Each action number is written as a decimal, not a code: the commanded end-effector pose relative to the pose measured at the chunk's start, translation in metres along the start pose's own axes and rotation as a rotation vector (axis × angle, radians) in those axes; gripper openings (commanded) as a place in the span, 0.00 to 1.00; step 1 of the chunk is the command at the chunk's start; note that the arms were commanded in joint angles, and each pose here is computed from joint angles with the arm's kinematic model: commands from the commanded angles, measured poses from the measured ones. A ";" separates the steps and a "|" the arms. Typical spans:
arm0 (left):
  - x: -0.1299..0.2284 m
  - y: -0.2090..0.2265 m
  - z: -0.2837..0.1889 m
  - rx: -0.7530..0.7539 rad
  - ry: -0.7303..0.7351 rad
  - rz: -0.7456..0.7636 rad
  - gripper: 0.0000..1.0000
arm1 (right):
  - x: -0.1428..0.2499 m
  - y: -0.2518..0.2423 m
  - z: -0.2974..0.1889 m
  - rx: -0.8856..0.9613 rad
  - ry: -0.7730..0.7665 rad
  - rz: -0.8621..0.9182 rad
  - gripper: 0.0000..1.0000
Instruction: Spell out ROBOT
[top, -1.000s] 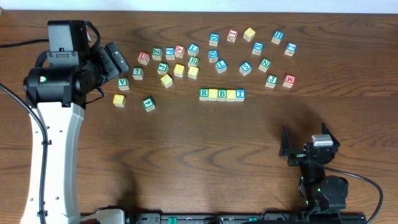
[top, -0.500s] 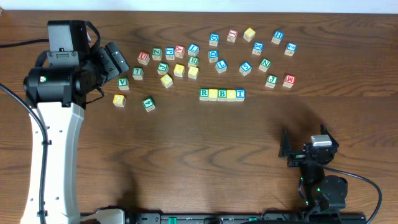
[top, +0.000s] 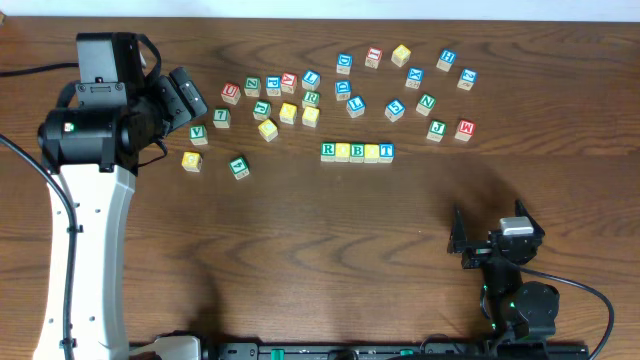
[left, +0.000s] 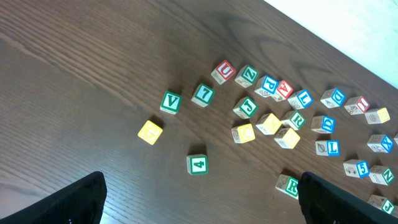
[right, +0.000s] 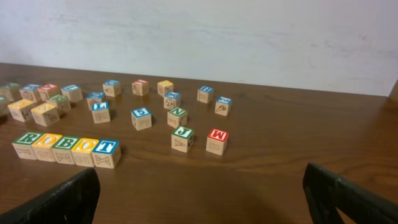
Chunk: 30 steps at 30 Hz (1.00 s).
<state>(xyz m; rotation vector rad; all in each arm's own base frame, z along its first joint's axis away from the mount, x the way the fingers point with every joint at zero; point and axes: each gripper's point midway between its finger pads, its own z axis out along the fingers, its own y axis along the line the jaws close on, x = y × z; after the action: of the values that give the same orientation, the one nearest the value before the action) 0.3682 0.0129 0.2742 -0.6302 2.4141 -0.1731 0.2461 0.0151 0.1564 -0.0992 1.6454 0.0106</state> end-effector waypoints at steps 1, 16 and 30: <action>-0.002 0.002 -0.001 -0.009 -0.006 0.008 0.97 | 0.000 0.003 0.000 -0.015 -0.004 0.016 0.99; 0.000 0.003 -0.002 -0.013 -0.001 0.015 0.97 | 0.000 0.003 0.000 -0.015 -0.004 0.016 0.99; -0.004 0.032 -0.065 -0.020 -0.353 0.044 0.97 | -0.001 0.003 0.000 -0.015 -0.005 0.016 0.99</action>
<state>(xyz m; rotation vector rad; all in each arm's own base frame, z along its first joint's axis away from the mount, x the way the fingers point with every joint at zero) 0.3328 0.0328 0.3259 -0.6067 2.1261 -0.0893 0.2461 0.0153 0.1563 -0.1001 1.6458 0.0116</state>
